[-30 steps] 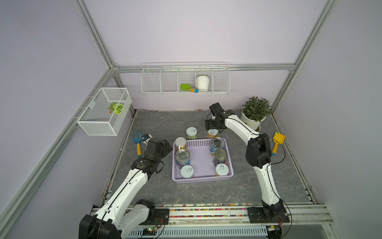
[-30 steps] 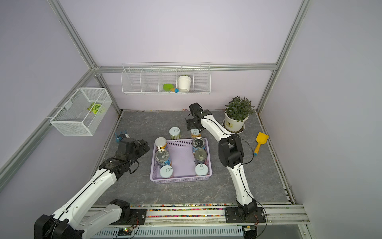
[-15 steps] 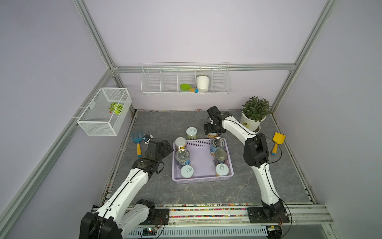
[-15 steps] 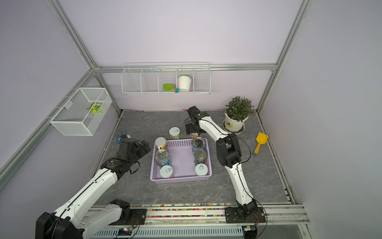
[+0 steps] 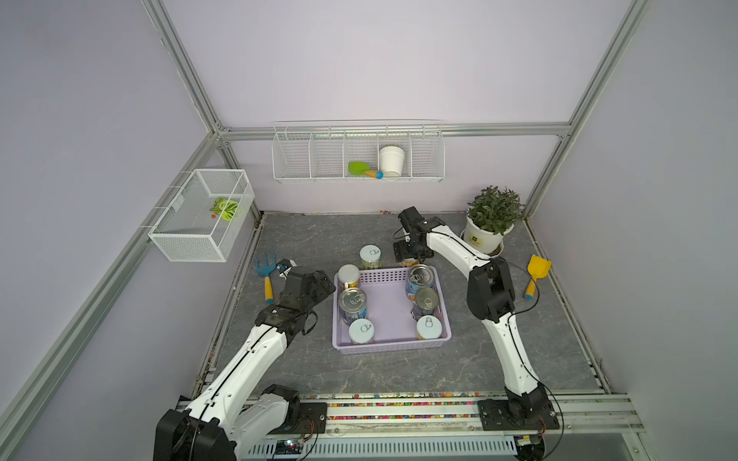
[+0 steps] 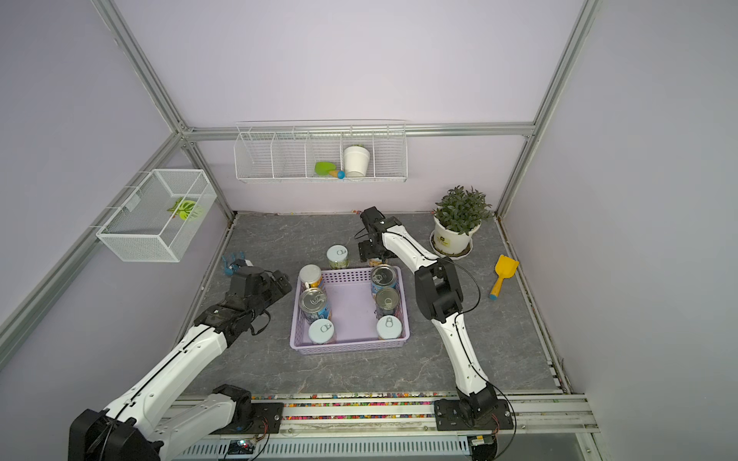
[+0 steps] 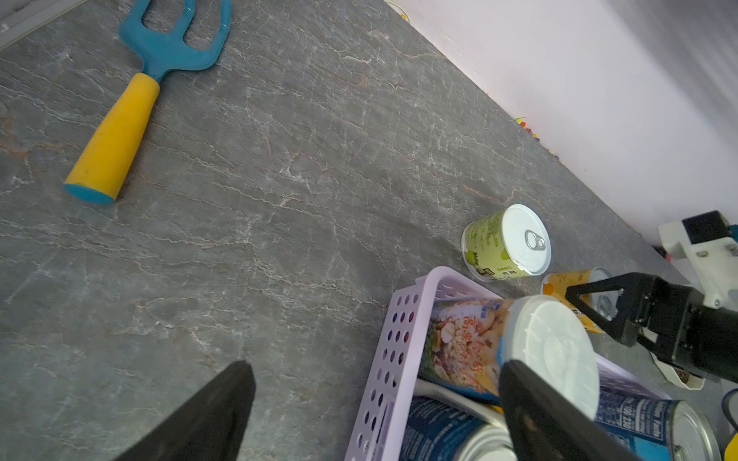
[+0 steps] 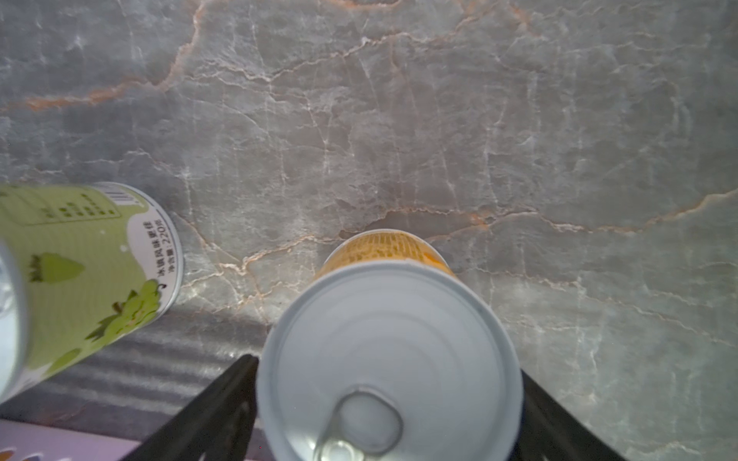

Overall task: Put the canned food in the basket
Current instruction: Pick up the canned food from the center of the board, then place the canned food in the basket.

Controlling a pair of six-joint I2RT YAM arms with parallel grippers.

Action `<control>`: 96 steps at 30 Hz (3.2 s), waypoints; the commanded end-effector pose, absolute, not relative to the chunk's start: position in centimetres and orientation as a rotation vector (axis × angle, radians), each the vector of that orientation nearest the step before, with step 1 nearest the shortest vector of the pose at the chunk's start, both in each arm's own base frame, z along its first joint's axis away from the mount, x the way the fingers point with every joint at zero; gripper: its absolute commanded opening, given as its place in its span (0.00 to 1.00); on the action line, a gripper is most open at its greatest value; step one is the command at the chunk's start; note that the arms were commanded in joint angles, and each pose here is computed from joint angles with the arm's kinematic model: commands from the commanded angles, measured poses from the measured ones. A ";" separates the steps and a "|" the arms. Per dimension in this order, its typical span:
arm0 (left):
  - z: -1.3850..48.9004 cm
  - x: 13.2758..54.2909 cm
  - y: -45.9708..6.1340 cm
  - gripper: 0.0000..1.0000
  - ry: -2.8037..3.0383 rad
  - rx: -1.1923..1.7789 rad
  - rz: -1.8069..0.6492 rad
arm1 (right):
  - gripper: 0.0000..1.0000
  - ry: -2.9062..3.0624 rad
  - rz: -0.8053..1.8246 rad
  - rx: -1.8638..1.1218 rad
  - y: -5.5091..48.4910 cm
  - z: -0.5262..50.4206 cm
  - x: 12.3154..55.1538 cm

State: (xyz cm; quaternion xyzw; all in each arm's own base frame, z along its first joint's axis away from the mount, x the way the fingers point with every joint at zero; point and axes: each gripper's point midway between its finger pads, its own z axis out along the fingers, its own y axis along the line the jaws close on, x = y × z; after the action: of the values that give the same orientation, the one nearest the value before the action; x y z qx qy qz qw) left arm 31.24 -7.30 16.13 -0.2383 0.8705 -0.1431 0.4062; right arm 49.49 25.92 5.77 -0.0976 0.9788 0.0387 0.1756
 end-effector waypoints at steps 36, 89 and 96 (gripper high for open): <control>16.3 31.1 -6.9 1.00 2.185 -0.600 -0.349 | 0.55 2.421 0.145 -0.305 26.9 21.8 50.1; 21.8 37.5 -8.5 1.00 2.256 -0.538 -0.419 | 0.45 2.263 0.302 -0.570 28.2 20.3 24.6; 22.5 37.3 -8.2 1.00 2.238 -0.530 -0.405 | 0.44 2.305 0.286 -0.640 29.6 18.1 22.6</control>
State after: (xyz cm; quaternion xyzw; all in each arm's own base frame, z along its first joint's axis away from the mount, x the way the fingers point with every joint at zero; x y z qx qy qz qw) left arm 37.28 -8.55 21.09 -0.2133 0.8853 -0.1622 0.3800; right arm 22.12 28.89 17.32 -0.2682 0.8981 0.1028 0.3330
